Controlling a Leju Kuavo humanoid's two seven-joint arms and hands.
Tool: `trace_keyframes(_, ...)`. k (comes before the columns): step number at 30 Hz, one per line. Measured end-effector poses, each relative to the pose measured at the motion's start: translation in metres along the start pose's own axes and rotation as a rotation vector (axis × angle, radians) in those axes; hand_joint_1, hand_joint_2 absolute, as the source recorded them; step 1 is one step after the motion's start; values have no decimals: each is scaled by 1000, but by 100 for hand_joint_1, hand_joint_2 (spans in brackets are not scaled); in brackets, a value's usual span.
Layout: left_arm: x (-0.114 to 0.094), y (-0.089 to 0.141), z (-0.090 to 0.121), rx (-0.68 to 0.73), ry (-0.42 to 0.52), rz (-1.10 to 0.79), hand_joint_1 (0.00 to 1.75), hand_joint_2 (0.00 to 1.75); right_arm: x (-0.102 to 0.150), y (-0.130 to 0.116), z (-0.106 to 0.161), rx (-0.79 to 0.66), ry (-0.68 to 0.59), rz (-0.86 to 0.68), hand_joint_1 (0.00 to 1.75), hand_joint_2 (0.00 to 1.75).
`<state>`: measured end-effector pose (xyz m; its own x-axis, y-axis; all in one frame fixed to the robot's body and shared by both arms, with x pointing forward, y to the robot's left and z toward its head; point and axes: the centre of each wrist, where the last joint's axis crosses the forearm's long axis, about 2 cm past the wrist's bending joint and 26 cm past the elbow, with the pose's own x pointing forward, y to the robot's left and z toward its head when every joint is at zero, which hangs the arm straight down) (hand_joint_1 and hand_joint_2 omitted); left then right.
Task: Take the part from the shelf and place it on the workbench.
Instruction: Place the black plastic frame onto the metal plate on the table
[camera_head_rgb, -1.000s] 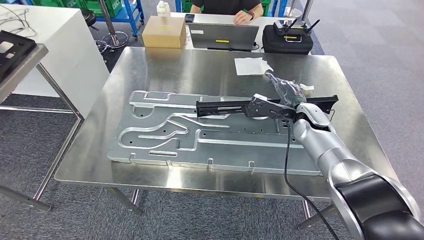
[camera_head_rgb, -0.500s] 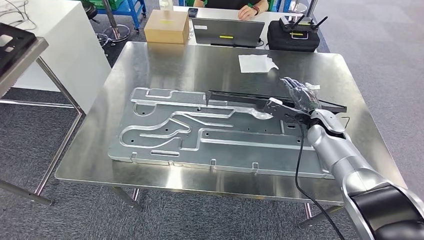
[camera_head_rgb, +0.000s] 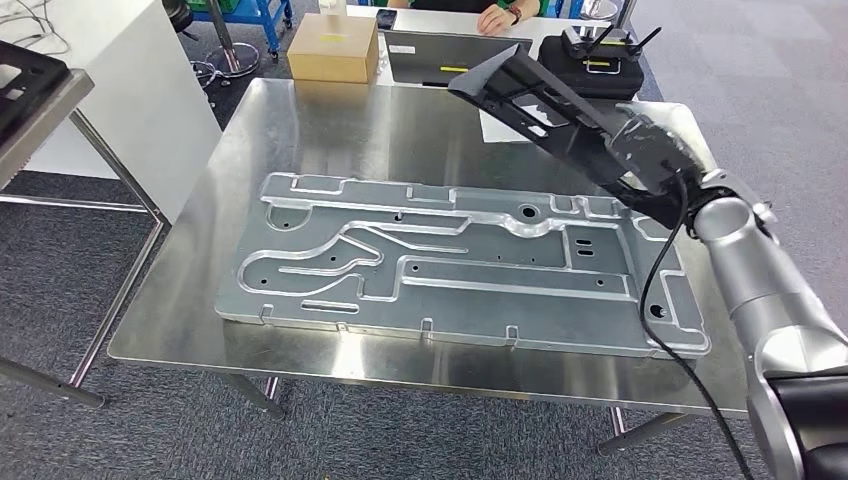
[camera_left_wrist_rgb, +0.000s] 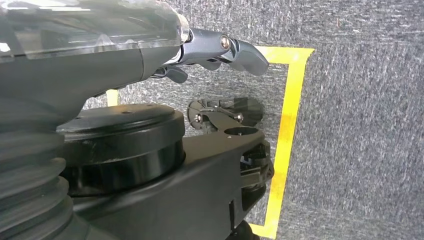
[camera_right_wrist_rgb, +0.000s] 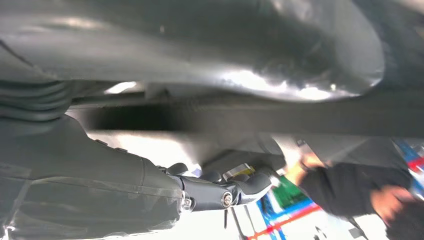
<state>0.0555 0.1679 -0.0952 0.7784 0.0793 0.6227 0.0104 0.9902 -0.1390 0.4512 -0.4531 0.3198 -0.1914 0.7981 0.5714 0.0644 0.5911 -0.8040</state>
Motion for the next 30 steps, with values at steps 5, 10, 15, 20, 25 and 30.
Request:
trace_keyframes(5,3,-2,-1,-10,-6,-4,0,175,12,-39,-4,-42,-29,-38,0,0)
trace_keyframes(10,6,-5,-3,-25,-13,-9,0,175,14,-66,-3,-78,-31,-50,0,0)
trace_keyframes(15,6,-7,-3,-41,-17,-22,0,175,3,-84,9,-104,-19,-66,0,0)
trace_keyframes(20,6,-7,-3,-42,-21,-24,0,175,-10,-91,22,-107,-1,-67,0,0)
trace_keyframes(25,5,-7,-2,-40,-29,-22,0,175,-18,-89,29,-101,11,-73,0,0)
trace_keyframes(30,4,-6,-2,-37,-47,22,0,0,-23,-80,37,-102,0,-90,0,0)
